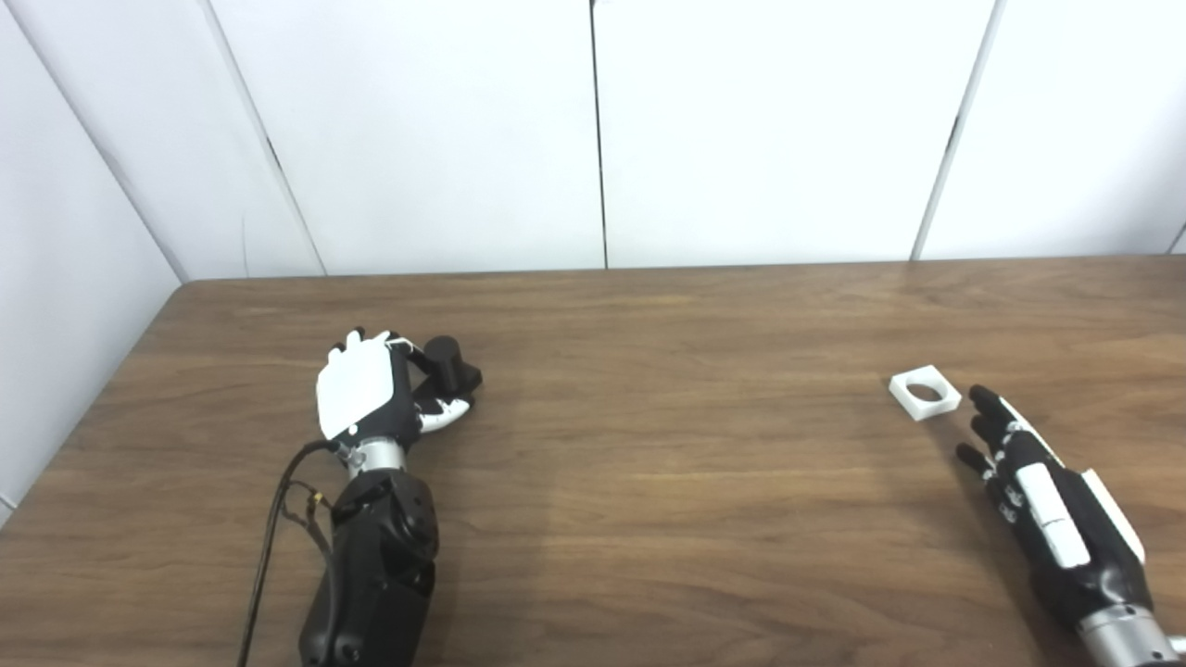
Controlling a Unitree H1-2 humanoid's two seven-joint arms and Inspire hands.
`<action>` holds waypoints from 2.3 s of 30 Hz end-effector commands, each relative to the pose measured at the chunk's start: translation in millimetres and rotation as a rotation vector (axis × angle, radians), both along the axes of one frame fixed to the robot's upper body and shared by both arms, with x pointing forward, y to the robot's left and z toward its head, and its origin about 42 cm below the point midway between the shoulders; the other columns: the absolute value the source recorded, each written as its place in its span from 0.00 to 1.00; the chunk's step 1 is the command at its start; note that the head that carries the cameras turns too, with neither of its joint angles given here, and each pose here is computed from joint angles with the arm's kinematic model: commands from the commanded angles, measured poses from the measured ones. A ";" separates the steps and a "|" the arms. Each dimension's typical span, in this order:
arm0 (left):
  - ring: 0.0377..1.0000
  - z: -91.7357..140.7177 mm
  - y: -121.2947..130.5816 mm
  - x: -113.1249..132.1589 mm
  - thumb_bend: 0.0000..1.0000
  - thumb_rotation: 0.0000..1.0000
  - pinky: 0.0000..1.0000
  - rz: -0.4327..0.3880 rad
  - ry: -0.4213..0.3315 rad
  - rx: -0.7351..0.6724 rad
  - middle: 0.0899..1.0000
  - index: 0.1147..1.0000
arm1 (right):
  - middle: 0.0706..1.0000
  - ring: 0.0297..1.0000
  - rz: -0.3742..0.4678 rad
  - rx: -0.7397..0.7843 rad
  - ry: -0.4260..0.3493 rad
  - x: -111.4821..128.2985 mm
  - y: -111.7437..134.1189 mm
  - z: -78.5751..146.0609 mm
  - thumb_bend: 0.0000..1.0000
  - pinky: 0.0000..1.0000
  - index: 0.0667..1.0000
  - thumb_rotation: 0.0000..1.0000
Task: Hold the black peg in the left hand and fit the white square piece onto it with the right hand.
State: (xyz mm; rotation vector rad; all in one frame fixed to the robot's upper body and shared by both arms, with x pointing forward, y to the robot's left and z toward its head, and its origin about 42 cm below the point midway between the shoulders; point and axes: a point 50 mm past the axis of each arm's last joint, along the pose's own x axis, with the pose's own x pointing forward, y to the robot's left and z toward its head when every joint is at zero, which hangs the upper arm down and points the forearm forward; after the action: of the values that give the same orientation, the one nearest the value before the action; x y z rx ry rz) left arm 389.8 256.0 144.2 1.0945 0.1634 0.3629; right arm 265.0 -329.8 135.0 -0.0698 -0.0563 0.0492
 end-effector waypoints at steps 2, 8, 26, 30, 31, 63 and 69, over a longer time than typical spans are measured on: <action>1.00 -1.2 14.5 -2.7 0.51 0.07 1.00 0.024 -0.004 0.011 0.86 0.42 | 1.00 1.00 0.020 -0.011 -0.040 1.1 -2.6 11.2 0.72 0.95 0.94 0.82; 1.00 -0.1 10.6 -7.3 0.51 0.06 1.00 -0.005 -0.021 -0.030 0.87 0.42 | 0.99 1.00 0.027 -0.015 -0.040 0.5 -3.1 11.5 0.72 0.96 0.93 0.83; 1.00 24.3 -21.1 -24.5 0.52 0.06 1.00 -0.158 -0.001 -0.099 0.87 0.42 | 0.99 1.00 0.034 -0.033 -0.042 1.8 -0.4 11.3 0.72 0.96 0.93 0.83; 1.00 26.3 -30.4 -32.9 0.52 0.06 1.00 -0.218 -0.009 -0.081 0.88 0.42 | 1.00 1.00 0.046 -0.028 -0.046 2.5 1.4 11.0 0.72 0.97 0.93 0.83; 0.99 26.2 -33.4 -35.3 0.52 0.06 1.00 -0.233 -0.010 -0.071 0.88 0.42 | 1.00 1.00 0.046 -0.031 -0.047 2.5 2.2 10.8 0.71 0.97 0.94 0.84; 0.97 8.5 -132.4 -118.0 0.51 0.08 1.00 -0.610 0.040 -0.045 0.89 0.43 | 1.00 1.00 0.030 -0.023 -0.035 -6.8 18.2 13.8 0.76 0.98 0.95 0.84; 0.99 5.4 -141.9 -125.7 0.52 0.07 1.00 -0.621 0.084 -0.143 0.90 0.42 | 1.00 1.00 0.019 -0.034 -0.030 -9.2 20.1 14.0 0.75 0.97 0.94 0.84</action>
State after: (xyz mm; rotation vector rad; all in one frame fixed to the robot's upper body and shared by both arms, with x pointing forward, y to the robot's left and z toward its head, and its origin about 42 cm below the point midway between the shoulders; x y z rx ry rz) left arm 271.6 124.0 154.1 0.9935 -0.1018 -0.1631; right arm 254.0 -315.1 137.3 -0.1007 -0.0437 0.0526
